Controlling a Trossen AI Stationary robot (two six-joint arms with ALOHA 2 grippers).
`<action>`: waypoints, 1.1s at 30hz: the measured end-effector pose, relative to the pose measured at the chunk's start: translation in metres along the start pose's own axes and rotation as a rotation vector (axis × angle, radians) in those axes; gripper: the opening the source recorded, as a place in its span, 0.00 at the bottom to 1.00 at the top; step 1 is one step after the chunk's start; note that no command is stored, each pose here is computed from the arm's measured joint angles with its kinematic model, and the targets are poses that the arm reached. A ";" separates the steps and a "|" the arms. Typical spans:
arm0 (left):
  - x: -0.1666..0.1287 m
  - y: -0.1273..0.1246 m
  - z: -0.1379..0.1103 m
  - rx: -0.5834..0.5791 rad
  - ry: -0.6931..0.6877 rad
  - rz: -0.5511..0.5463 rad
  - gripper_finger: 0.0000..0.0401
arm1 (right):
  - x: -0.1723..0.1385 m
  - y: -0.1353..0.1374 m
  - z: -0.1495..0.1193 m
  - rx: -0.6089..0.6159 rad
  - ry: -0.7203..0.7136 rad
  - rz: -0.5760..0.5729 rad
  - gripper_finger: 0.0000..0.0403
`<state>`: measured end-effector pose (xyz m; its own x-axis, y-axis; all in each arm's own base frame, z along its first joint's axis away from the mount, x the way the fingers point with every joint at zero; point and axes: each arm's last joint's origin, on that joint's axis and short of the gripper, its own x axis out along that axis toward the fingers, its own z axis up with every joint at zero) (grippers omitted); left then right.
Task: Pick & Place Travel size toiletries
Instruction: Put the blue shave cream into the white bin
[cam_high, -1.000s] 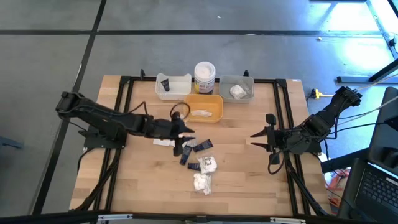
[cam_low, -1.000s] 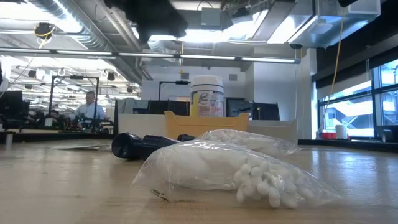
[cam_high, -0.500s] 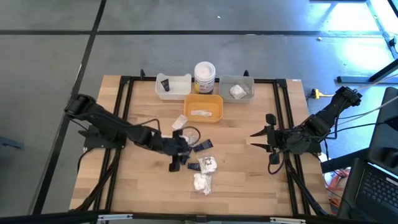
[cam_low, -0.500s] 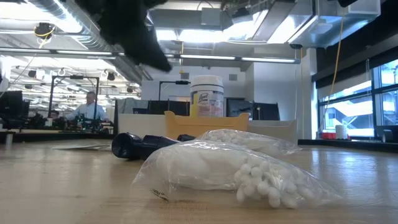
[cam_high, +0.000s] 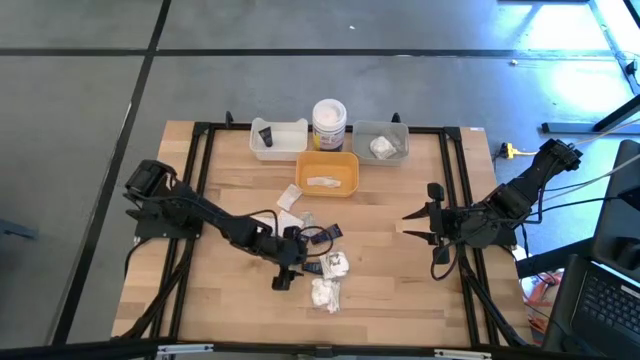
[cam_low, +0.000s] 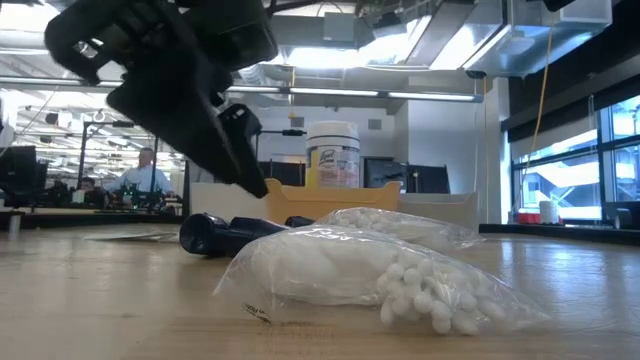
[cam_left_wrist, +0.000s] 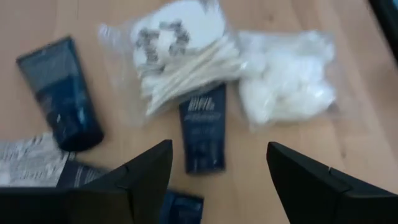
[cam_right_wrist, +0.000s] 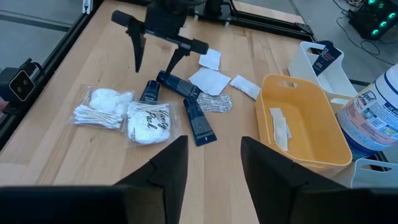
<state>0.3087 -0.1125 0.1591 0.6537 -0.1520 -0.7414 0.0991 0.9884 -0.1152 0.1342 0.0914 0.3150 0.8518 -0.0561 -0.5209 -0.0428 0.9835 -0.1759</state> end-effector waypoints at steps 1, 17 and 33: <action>0.001 -0.001 0.000 0.002 -0.009 -0.003 0.65 | 0.000 0.000 0.000 0.000 0.000 0.000 0.37; 0.032 0.002 -0.018 0.012 0.063 0.061 0.64 | 0.000 0.000 0.000 0.000 0.000 0.000 0.29; 0.040 0.001 -0.021 0.007 0.055 0.081 0.49 | 0.000 0.000 0.000 0.000 0.000 0.000 0.23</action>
<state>0.3190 -0.1173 0.1155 0.6179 -0.0712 -0.7830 0.0529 0.9974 -0.0489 0.1342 0.0914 0.3151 0.8518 -0.0562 -0.5208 -0.0426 0.9835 -0.1758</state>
